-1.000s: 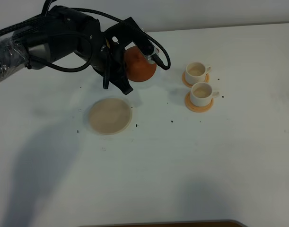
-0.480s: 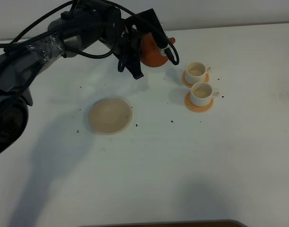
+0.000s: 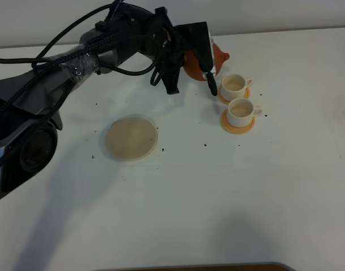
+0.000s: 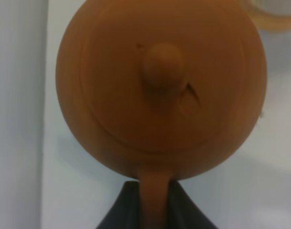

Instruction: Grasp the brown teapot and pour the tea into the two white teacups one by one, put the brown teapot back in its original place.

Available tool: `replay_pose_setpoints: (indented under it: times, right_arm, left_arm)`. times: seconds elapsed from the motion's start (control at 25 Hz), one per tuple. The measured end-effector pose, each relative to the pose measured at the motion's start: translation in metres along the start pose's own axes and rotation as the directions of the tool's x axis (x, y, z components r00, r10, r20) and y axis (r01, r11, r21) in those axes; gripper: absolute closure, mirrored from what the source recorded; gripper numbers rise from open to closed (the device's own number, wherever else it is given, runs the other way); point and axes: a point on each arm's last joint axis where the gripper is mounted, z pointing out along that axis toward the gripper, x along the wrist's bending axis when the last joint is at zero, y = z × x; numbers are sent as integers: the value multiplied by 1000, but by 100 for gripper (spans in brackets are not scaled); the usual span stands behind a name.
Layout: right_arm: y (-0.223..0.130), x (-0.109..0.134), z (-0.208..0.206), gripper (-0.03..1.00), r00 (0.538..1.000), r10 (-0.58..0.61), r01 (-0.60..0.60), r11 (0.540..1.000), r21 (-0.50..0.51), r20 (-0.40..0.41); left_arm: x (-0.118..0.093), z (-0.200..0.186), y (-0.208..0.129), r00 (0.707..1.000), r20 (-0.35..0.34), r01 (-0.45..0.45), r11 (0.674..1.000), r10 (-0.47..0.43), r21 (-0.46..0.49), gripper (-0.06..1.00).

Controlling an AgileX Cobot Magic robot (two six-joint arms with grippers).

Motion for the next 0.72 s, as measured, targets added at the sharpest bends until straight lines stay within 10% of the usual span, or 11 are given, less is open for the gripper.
replay_pose_setpoints:
  times: [0.72]
  right_arm:
    - [0, 0, 0, 60, 1000, 0, 0, 1000, 0, 0]
  left_arm:
    - [-1, 6, 2, 967, -45, -251, 967, 252, 35, 80]
